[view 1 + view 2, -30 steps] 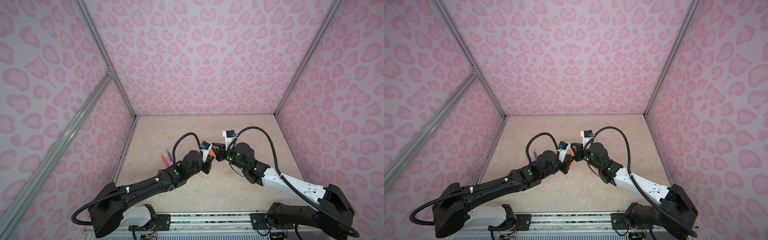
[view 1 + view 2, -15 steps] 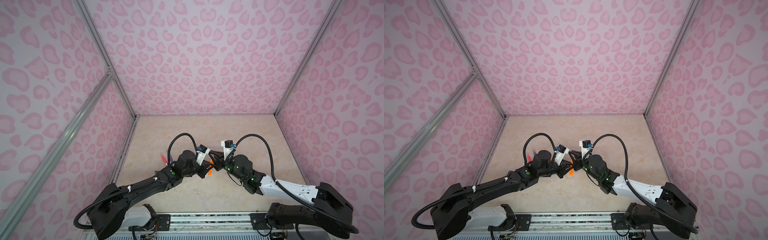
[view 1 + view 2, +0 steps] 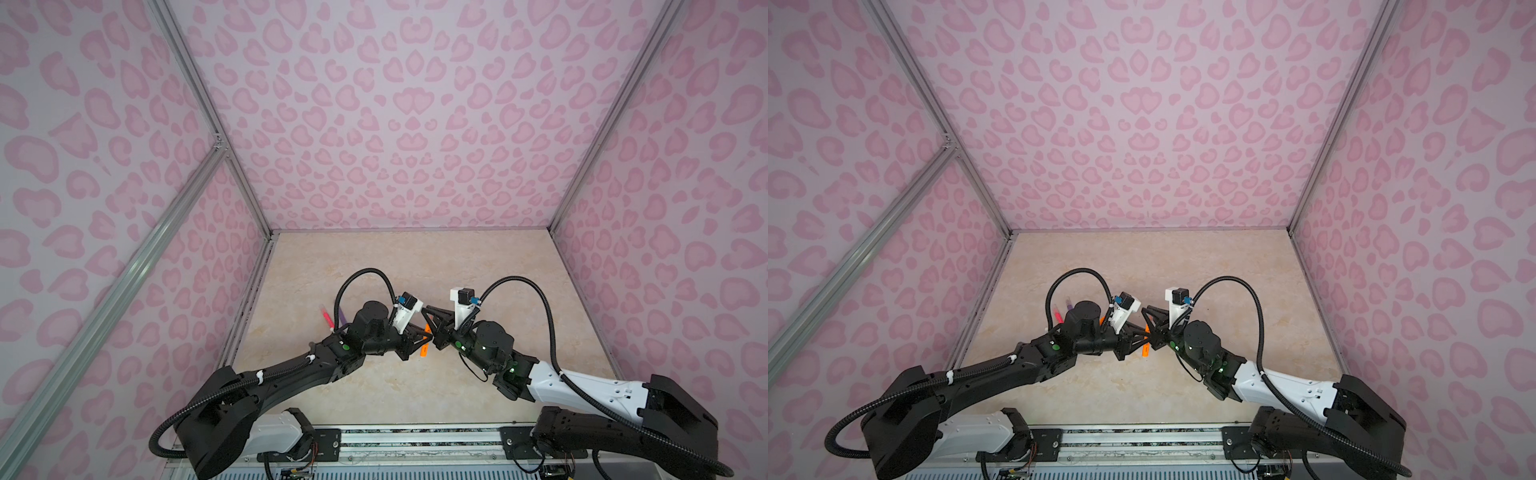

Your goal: Insert the pens into the pen caps

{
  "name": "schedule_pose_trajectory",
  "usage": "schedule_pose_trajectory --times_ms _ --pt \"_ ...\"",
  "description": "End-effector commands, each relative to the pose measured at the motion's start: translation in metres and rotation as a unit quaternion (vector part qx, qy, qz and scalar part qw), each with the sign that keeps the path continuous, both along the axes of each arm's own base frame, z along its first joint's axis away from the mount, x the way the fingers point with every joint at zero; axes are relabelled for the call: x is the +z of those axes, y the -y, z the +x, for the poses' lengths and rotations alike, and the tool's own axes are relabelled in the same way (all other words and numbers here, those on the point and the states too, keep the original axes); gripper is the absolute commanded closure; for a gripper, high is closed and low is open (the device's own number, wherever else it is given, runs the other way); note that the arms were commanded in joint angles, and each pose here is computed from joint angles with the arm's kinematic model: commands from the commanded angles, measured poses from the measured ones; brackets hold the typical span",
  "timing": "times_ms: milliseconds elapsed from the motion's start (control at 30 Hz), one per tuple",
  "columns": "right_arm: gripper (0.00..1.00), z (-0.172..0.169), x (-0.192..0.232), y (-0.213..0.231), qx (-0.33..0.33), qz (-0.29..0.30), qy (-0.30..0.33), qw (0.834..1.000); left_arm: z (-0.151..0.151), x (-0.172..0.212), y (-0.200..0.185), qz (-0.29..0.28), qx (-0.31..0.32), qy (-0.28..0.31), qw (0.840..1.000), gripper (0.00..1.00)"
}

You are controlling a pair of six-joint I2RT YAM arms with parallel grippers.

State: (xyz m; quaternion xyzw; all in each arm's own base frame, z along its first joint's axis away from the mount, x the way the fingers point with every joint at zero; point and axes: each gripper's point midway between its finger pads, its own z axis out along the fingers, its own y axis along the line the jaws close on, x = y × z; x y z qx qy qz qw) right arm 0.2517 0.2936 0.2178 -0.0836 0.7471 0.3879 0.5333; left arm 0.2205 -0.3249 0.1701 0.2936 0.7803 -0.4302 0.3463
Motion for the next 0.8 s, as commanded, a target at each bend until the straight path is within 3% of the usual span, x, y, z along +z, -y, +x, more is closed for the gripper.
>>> schedule_pose_trajectory --times_ms 0,267,467,767 --pt "1.00 -0.015 -0.057 0.001 -0.004 -0.090 -0.083 0.992 0.060 0.044 -0.019 -0.030 0.160 0.088 0.983 0.96" --pt "1.00 -0.010 -0.071 0.006 -0.092 -0.158 -0.106 0.977 0.071 0.040 -0.035 0.044 0.242 0.123 0.962 0.96" --pt "1.00 -0.010 -0.077 0.006 -0.121 -0.170 -0.111 0.972 0.078 0.031 -0.041 0.069 0.275 0.108 0.953 0.96" --pt "1.00 -0.020 -0.072 -0.010 -0.065 -0.125 -0.099 0.985 0.075 0.035 -0.036 0.019 0.239 0.077 0.968 0.96"
